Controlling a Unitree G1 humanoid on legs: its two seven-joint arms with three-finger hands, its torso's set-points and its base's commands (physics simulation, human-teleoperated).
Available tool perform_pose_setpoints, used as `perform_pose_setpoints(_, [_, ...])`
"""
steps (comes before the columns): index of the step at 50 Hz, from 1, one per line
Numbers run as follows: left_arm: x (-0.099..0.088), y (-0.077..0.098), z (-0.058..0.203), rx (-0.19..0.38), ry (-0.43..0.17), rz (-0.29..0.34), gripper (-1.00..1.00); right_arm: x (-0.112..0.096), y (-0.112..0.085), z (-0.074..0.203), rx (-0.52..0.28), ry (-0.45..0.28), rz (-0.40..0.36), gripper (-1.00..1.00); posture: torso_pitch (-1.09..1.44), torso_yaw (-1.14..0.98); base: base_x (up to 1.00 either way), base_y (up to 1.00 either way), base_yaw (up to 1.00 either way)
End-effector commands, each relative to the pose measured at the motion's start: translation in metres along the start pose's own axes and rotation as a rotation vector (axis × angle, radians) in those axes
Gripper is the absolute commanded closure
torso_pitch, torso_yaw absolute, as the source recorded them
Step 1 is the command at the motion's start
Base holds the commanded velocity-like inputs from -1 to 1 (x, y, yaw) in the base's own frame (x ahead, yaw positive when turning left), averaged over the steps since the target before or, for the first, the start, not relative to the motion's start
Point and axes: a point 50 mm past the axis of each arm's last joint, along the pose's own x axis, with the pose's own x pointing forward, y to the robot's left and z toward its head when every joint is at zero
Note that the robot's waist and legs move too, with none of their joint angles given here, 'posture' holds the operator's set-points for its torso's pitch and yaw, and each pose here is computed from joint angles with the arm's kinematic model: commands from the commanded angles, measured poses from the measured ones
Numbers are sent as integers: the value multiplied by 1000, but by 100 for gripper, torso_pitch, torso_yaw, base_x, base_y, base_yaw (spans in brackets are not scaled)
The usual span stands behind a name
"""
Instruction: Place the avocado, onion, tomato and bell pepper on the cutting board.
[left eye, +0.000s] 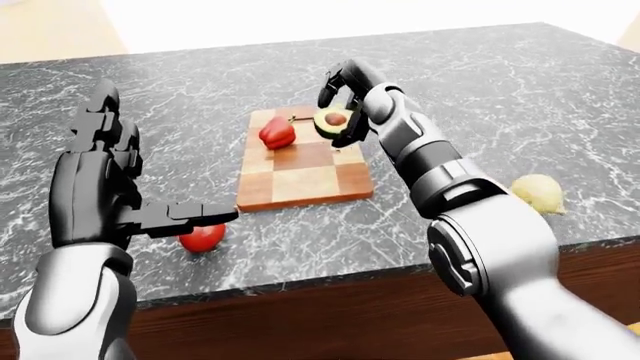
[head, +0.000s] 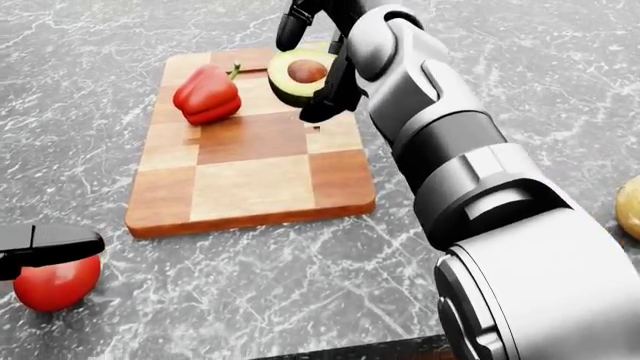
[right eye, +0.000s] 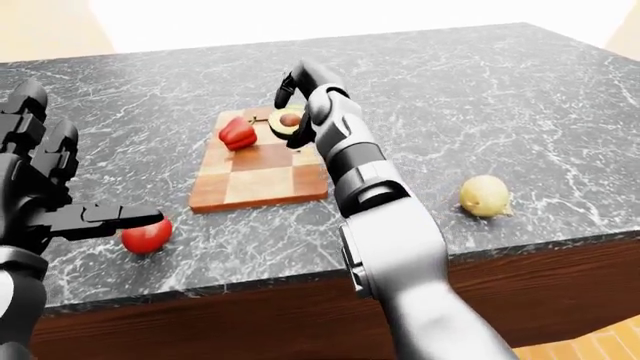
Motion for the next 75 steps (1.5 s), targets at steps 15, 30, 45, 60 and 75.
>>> perform_pose_setpoints(15, [-3,-2,9,10,-68,17,-100,-1,-8,17,77,-39,-189,100,0,0,0,0,0])
perform_pose_setpoints(30, [1,2,14,14,-67,19,-100,-1,-10,25,66,-45,-193,-14,0,0,0,0,0])
perform_pose_setpoints(45, [-4,3,14,15,-69,21,-100,-1,-4,22,63,-42,-174,-29,0,0,0,0,0])
perform_pose_setpoints(60, [-4,1,10,14,-66,19,-100,-5,-51,13,69,-84,-260,-100,0,0,0,0,0])
perform_pose_setpoints(75, [-2,2,6,12,-63,21,-100,-67,-137,-34,128,11,-426,-100,0,0,0,0,0])
